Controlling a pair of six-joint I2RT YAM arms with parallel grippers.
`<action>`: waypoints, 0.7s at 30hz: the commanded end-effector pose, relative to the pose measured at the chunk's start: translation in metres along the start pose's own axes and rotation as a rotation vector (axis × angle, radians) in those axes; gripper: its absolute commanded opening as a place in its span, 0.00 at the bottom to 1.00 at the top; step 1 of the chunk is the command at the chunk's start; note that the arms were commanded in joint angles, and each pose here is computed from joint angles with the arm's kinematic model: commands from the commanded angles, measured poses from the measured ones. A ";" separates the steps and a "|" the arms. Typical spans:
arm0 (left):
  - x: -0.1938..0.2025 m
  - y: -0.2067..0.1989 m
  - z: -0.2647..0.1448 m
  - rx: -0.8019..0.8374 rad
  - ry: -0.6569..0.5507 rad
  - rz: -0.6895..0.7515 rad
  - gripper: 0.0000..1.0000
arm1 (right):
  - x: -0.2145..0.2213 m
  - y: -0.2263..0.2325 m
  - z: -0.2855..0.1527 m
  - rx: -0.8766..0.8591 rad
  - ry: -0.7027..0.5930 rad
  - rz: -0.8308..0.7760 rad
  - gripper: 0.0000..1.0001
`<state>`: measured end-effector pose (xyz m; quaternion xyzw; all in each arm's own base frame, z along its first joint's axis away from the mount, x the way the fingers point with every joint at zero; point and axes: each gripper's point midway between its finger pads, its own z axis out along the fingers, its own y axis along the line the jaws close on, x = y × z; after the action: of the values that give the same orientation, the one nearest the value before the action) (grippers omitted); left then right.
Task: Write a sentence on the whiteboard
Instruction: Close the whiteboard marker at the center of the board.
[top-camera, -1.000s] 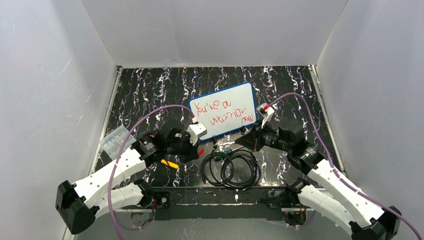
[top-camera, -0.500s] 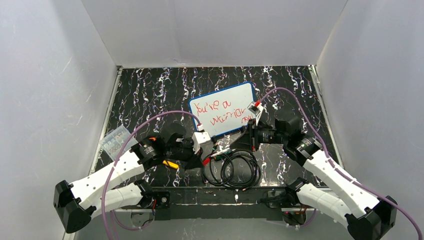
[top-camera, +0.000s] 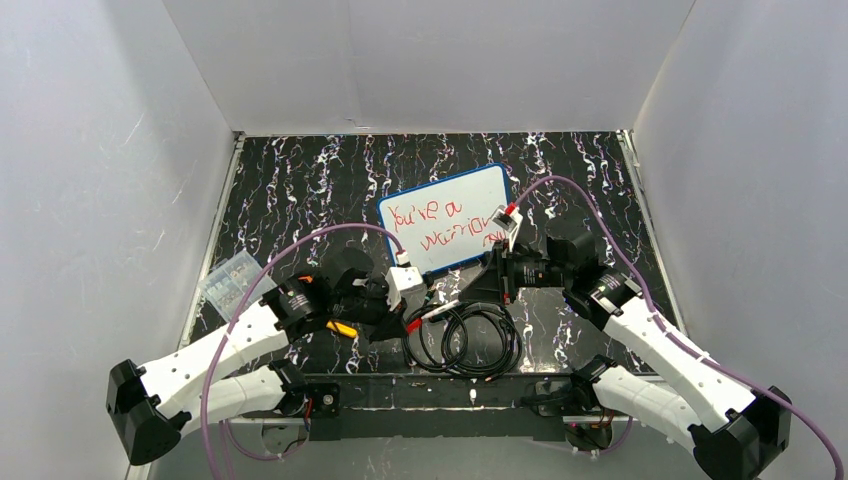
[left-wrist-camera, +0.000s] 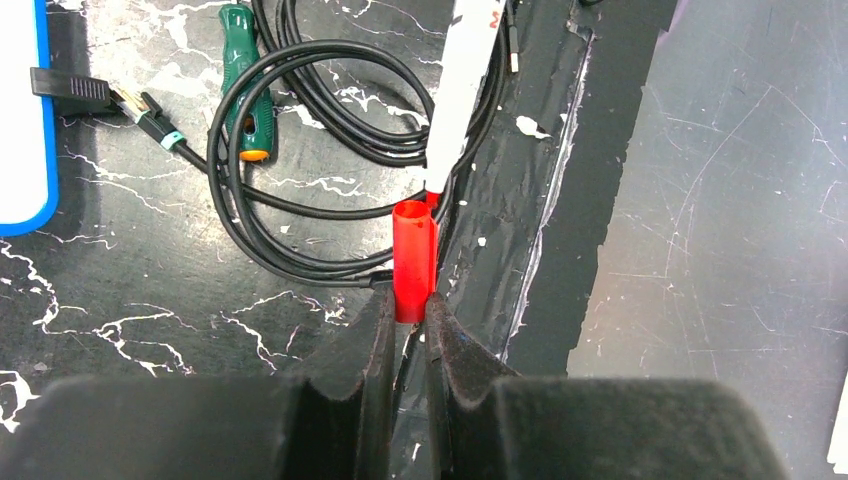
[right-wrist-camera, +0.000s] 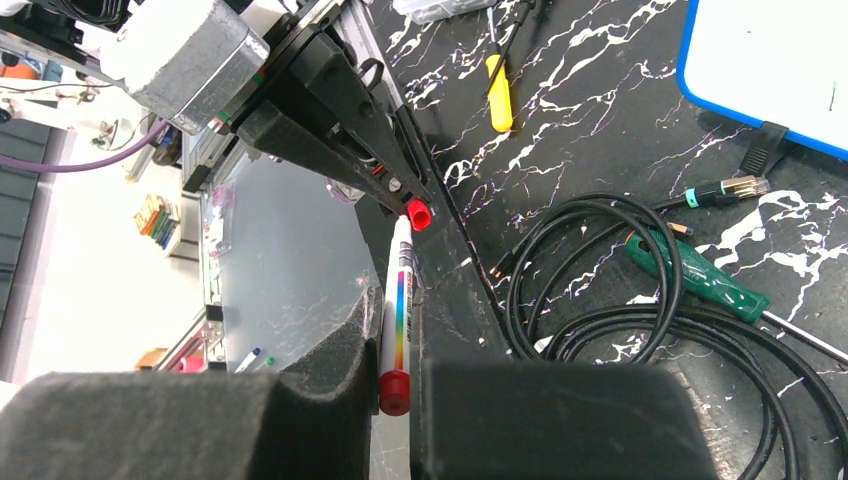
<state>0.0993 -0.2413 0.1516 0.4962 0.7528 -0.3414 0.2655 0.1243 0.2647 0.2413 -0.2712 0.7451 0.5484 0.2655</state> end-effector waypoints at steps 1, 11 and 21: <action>0.002 -0.008 -0.004 0.028 -0.004 0.020 0.00 | -0.007 0.006 -0.002 -0.017 -0.007 -0.030 0.01; 0.001 -0.010 -0.005 0.026 -0.009 0.029 0.00 | -0.004 0.004 -0.001 -0.016 0.004 -0.020 0.01; 0.001 -0.008 -0.005 0.015 -0.009 0.030 0.00 | 0.003 0.002 0.001 -0.032 0.028 -0.005 0.01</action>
<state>0.0949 -0.2420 0.1566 0.5021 0.7444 -0.3461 0.2722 0.1245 0.2656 0.2379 -0.2720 0.7476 0.5479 0.2587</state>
